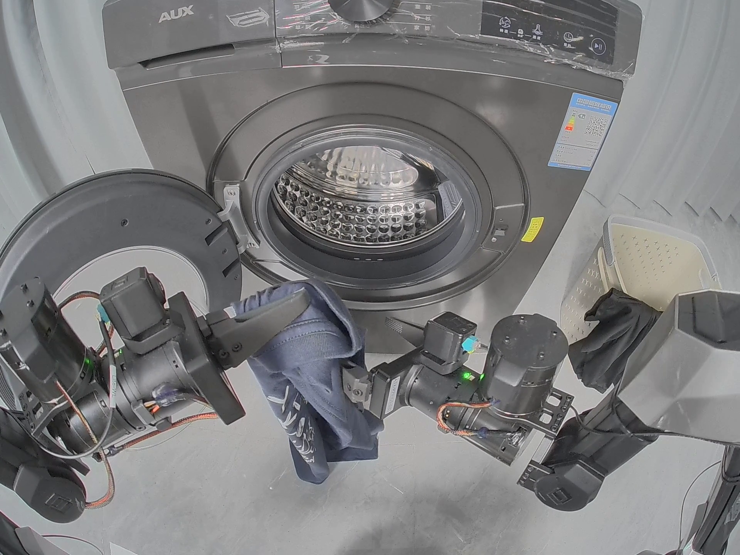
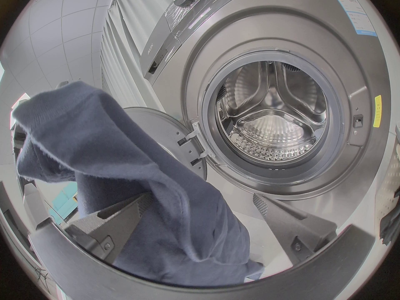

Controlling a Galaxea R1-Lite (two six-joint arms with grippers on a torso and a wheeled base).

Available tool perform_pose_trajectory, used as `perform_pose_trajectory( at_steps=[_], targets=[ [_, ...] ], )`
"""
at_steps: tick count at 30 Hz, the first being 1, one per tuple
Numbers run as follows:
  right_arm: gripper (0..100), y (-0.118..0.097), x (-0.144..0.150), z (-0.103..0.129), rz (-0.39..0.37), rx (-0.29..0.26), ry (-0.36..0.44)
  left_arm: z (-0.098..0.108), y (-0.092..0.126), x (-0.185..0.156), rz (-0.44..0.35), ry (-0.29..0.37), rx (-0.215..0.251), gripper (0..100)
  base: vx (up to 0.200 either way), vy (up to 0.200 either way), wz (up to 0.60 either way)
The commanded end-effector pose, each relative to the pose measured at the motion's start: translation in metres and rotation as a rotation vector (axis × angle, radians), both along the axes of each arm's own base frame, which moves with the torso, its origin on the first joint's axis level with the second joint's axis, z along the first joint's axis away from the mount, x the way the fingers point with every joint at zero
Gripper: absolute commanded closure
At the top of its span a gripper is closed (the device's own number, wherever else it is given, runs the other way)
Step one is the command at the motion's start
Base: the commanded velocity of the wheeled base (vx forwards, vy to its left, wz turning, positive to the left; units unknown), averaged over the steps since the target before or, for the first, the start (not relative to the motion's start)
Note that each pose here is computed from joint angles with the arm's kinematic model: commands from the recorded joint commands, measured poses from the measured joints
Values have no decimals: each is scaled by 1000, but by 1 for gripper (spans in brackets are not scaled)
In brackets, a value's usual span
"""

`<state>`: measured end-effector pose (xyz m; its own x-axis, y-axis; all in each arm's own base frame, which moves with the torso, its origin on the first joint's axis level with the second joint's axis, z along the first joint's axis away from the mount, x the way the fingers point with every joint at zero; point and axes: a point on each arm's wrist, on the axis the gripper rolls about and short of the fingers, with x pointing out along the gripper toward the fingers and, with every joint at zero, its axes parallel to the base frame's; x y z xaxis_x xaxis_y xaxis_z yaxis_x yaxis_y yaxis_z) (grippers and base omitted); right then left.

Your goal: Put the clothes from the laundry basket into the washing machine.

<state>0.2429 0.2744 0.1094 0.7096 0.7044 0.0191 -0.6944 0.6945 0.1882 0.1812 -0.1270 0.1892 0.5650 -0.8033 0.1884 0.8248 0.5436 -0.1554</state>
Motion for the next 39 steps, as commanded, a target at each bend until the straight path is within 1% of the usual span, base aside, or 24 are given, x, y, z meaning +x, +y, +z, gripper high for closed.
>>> perform_pose_trajectory(
  at_steps=[1, 7, 12, 14, 15, 21, 22, 24, 27, 28, 29, 30, 33, 35, 36, 37, 39],
  targets=[
    [0, 1, -2, 0, 7, 1, 0, 0, 0, 0, 0, 1, 1, 100, 0, 0, 0],
    [0, 5, 2, 8, 8, 39, -31, -1, 0, 1, 1, 1, 2, 100, 0, 0, 0],
    [0, 7, 2, 8, 13, 45, -36, -1, -1, 1, 0, 4, 4, 100, 0, 0, 0],
    [0, 8, 0, 10, 18, 59, -48, -1, 0, 0, 0, 5, 4, 100, 0, 0, 0],
    [100, 8, 0, 11, 21, 62, -51, -1, 0, 0, 0, 5, 4, 100, 0, 0, 0],
    [100, 7, -4, 15, 27, 76, -63, -3, 0, 0, -1, 13, 7, 100, 0, 0, 0],
    [100, 3, -7, 22, 27, 88, -73, -4, 0, 0, -1, 18, 8, 100, 0, 0, 0],
    [100, -1, -10, 27, 27, 91, -76, -5, 0, 1, 1, 19, 9, 100, 0, 0, 0],
    [100, -16, -22, 41, 19, 100, -83, -5, -2, 3, 0, 23, 10, 100, 0, 0, 0],
    [100, -16, -22, 41, 19, 100, -83, -5, -2, 3, 0, 23, 10, 100, 0, 0, 0],
    [100, -28, -31, 48, 18, 103, -86, -6, -2, 2, -5, 29, 7, 100, 0, 0, 0],
    [100, -33, -36, 52, 19, 105, -88, -6, -3, 0, -14, 35, 8, 100, 0, 0, 0],
    [100, -49, -44, 56, 11, 96, -87, -6, -5, 4, -20, 51, 5, 100, 0, 0, 0],
    [100, -58, -52, 58, 16, 92, -83, -5, -7, 9, -27, 63, -6, 100, 0, 0, 0],
    [100, -60, -54, 59, 20, 94, -85, -5, -8, 10, -28, 68, -9, 0, 0, 0, 0],
    [100, -63, -57, 61, 34, 99, -91, -4, -11, 13, -32, 84, -17, 0, 0, 0, 0],
    [100, -67, -61, 65, 49, 109, -103, -13, -14, 20, -22, 143, -17, 0, 0, 0, 0]
  ],
)
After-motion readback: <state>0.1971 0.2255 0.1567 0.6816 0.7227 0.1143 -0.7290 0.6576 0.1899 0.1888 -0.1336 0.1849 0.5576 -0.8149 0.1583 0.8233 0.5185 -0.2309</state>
